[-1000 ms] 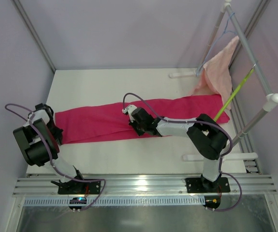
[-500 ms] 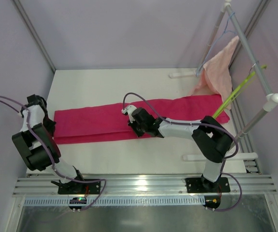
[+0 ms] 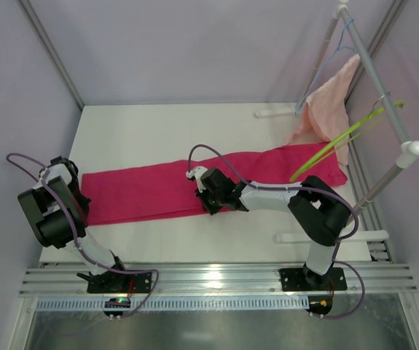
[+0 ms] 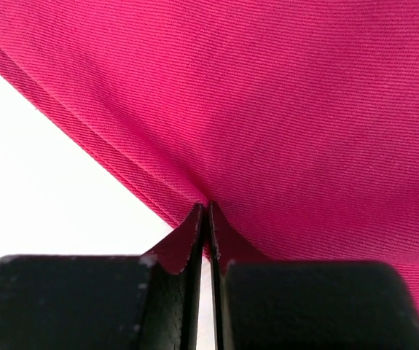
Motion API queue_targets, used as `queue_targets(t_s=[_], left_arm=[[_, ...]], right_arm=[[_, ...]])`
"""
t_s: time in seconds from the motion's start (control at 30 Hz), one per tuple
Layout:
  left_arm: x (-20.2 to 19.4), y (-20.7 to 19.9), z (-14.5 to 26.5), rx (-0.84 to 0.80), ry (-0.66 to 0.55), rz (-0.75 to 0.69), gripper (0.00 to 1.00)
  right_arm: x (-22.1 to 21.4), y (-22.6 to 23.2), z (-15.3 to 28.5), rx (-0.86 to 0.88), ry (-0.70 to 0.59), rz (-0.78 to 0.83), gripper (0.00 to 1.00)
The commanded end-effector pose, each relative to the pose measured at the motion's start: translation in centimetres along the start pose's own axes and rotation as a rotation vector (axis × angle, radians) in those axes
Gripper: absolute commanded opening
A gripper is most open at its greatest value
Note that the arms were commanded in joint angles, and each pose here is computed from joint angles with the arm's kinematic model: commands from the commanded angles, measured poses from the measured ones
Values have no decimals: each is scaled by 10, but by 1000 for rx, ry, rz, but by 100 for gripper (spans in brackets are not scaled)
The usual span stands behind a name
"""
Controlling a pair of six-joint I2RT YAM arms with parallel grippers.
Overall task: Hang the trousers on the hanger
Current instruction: Fold the trousers
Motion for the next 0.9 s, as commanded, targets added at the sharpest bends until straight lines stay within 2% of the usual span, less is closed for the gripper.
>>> queue_targets(t_s=[0.0,0.07,0.13,0.2,0.23,0.27,0.3,0.43,0.5,0.57,0.63,0.77,0.87], left_arm=[[0,6,7,-8,-18,2,1],[2,10,17,-14,-40,11,1],[5,13,28,-16,-57,23,2],[7,15,39,-33,-81,42,9],[10,16,47,-38,-90,59,22],[11,17,52,-46,-102,73,28],[12,19,61,-64,-127,92,40],[11,19,87,-182,-195,161,53],[4,13,84,-234,-165,186,55],[-3,4,79,-310,-122,187,55],[-14,2,65,-296,-83,198,58],[-32,-7,38,-316,-7,217,63],[-37,-9,29,-317,4,235,65]], right_arm=[[-12,2,7,-20,45,-25,7],[-10,2,10,-18,41,-19,9],[-7,4,16,-6,50,-16,19],[-4,9,23,35,66,-15,34],[0,12,29,59,58,-7,37],[2,16,33,93,57,-2,39],[8,19,39,105,43,11,41],[26,24,40,117,19,58,41],[41,26,34,127,-18,87,41],[42,23,16,101,7,89,41],[57,21,6,62,1,80,40],[53,18,-17,12,37,53,37],[49,16,-19,-14,42,36,37]])
Point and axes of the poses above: each gripper's point midway between its finger pads, its own z axis back along the fingers, its own y axis along the line the jaws close on, x = y × z, the point moved 8 cm from there along z, back along the fingers, and after that the axes turned 2 degrees about -z, right-handed, at the moved point
